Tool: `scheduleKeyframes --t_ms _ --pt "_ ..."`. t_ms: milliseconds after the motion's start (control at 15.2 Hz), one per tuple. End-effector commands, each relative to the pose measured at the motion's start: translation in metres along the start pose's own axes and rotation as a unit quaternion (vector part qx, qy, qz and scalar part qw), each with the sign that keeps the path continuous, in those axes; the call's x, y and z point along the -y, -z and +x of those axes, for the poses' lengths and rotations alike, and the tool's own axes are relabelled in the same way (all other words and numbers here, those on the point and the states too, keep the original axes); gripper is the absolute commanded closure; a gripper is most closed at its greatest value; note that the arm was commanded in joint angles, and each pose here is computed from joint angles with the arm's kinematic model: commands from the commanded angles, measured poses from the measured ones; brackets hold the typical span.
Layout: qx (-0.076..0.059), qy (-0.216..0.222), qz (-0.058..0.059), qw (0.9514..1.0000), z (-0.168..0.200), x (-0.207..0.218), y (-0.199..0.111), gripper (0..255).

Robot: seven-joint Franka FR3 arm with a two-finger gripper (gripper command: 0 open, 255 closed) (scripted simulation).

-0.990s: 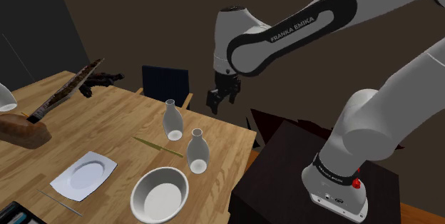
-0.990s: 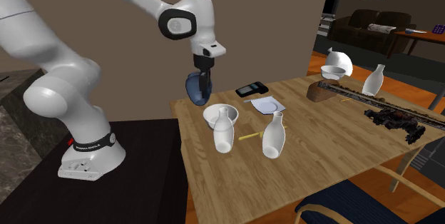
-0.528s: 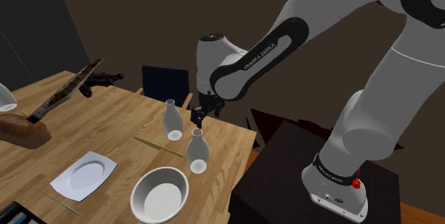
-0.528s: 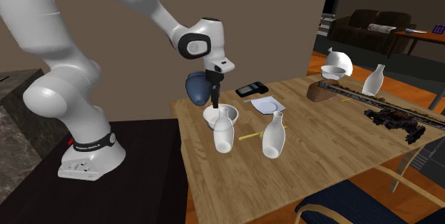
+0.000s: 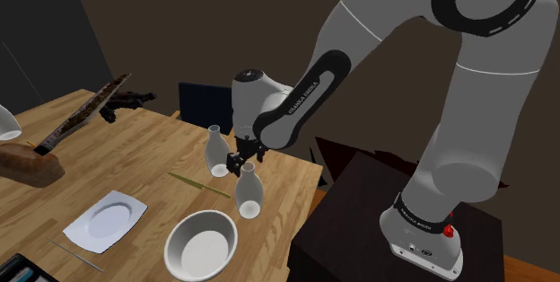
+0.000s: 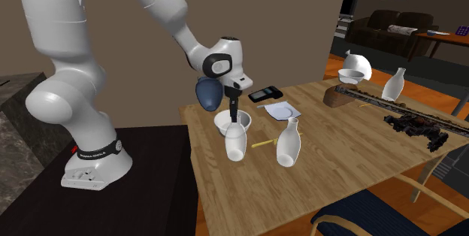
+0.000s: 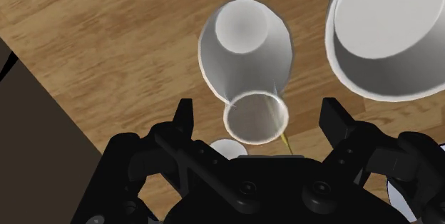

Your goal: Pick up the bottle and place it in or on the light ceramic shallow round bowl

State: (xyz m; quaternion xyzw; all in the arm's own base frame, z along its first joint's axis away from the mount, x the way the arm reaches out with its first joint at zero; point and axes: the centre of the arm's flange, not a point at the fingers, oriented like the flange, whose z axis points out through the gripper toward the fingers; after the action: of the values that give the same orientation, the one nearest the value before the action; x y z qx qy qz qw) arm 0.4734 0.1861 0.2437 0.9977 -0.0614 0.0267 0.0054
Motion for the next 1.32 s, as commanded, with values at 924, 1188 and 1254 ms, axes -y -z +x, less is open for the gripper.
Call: scheduleKeyframes --t_ms 924,1188,1254 --pt "0.0 0.0 0.0 1.0 0.0 0.0 -0.03 255" --pt "0.0 0.0 0.0 1.0 0.0 0.0 -0.03 255" --pt "0.0 0.0 0.0 1.0 0.0 0.0 -0.03 255"
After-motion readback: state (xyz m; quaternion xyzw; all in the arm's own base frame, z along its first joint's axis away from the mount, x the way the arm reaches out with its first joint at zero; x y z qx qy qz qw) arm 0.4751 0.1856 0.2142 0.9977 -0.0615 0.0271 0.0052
